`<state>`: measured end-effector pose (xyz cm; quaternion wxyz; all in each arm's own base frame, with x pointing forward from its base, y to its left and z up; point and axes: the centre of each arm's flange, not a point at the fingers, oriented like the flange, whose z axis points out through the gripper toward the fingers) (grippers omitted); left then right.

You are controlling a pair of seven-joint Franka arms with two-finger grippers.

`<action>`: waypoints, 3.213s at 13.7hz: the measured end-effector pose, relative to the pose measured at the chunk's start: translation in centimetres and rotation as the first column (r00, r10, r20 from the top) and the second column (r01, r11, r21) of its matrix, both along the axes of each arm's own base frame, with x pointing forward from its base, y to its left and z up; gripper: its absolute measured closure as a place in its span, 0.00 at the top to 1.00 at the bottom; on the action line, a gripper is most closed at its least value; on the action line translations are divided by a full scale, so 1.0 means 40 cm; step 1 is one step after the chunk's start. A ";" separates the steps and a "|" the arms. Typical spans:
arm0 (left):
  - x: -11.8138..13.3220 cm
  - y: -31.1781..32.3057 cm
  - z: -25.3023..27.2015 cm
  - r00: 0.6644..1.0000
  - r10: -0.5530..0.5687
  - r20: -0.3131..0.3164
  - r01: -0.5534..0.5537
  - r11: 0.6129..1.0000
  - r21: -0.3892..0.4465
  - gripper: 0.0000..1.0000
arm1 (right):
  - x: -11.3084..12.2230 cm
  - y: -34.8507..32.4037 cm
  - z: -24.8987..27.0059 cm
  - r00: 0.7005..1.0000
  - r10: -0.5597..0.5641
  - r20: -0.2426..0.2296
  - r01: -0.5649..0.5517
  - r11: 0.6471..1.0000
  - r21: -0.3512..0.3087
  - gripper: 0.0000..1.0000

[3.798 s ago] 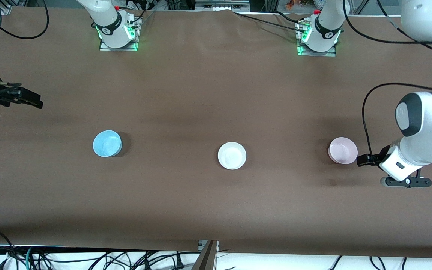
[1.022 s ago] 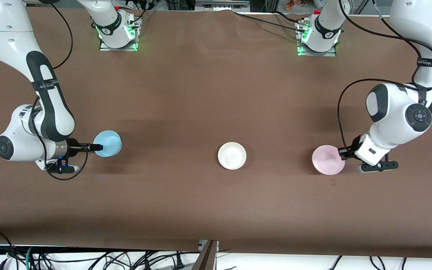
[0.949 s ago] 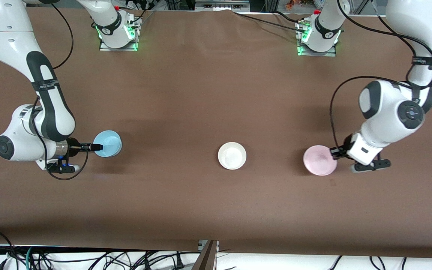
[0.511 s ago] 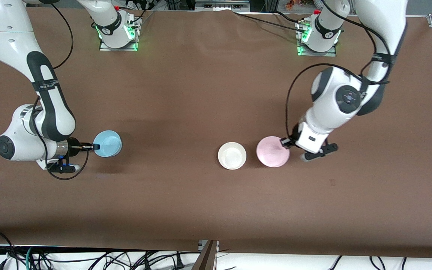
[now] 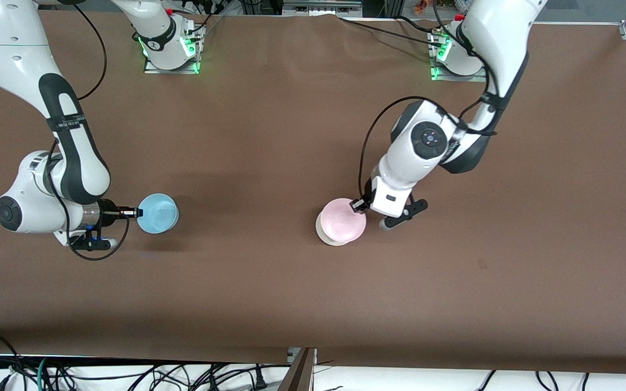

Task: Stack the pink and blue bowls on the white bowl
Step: 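Carry the pink bowl with the left gripper onto the white bowl, then release the pink bowl with the left gripper while the right gripper lifts blue, then carry the blue bowl onto the pink bowl while the left gripper withdraws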

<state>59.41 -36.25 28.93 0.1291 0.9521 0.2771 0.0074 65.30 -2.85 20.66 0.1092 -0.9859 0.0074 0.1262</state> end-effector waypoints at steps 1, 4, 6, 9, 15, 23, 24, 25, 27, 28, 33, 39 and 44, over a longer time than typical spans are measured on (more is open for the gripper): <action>-0.009 -0.022 -0.028 1.000 0.013 0.002 -0.013 1.000 0.005 0.02 | 0.005 0.003 0.008 1.000 0.000 0.004 0.000 1.000 0.004 0.02; -0.020 -0.051 -0.054 1.000 0.030 0.001 -0.030 0.999 0.012 0.02 | 0.030 0.015 0.062 1.000 0.013 0.002 -0.013 1.000 0.019 0.02; -0.022 -0.054 -0.056 0.999 0.032 0.000 -0.032 0.999 0.012 0.02 | 0.047 0.028 0.098 1.000 0.021 0.013 -0.021 0.999 0.031 0.02; -0.020 -0.050 -0.061 1.000 0.029 0.002 -0.029 0.999 0.020 0.02 | 0.056 0.080 0.121 0.999 0.040 0.026 -0.041 0.998 0.051 0.02; -0.014 -0.038 -0.073 0.999 0.033 0.001 -0.033 0.999 0.030 0.02 | 0.062 0.205 0.144 0.999 0.036 0.023 -0.038 0.996 0.075 0.02; -0.027 -0.045 -0.131 1.000 0.007 -0.016 -0.006 0.998 0.060 0.02 | 0.066 0.327 0.175 0.999 0.027 0.027 -0.029 0.997 0.065 0.02; -0.027 -0.045 -0.133 1.000 0.007 -0.018 -0.006 0.998 0.060 0.02 | 0.067 0.338 0.179 0.999 0.023 0.028 -0.025 0.998 0.063 0.02; -0.027 -0.045 -0.135 1.000 0.007 -0.018 -0.006 0.998 0.060 0.04 | 0.066 0.350 0.182 1.000 0.012 0.025 -0.013 0.998 0.060 0.02; -0.026 -0.045 -0.137 1.000 0.008 -0.018 -0.007 0.998 0.060 0.11 | 0.062 0.386 0.186 1.000 -0.018 0.013 0.017 0.998 0.054 0.02; -0.025 -0.044 -0.135 1.000 0.009 -0.017 -0.008 0.998 0.060 0.20 | 0.058 0.411 0.190 0.999 -0.036 0.006 0.036 0.998 0.054 0.02; -0.008 -0.042 -0.117 1.000 0.018 -0.002 -0.017 0.999 0.052 0.67 | 0.042 0.526 0.211 0.993 -0.114 -0.015 0.114 0.992 0.060 0.02; 0.108 0.012 0.089 0.998 0.061 -0.015 -0.060 0.995 0.080 0.67 | -0.001 0.783 0.244 0.970 -0.237 0.057 0.233 0.970 0.072 0.02; 0.144 0.143 0.444 0.998 0.023 -0.055 -0.014 0.988 0.151 0.73 | -0.056 0.994 0.241 0.931 -0.347 0.114 0.332 0.935 0.126 0.02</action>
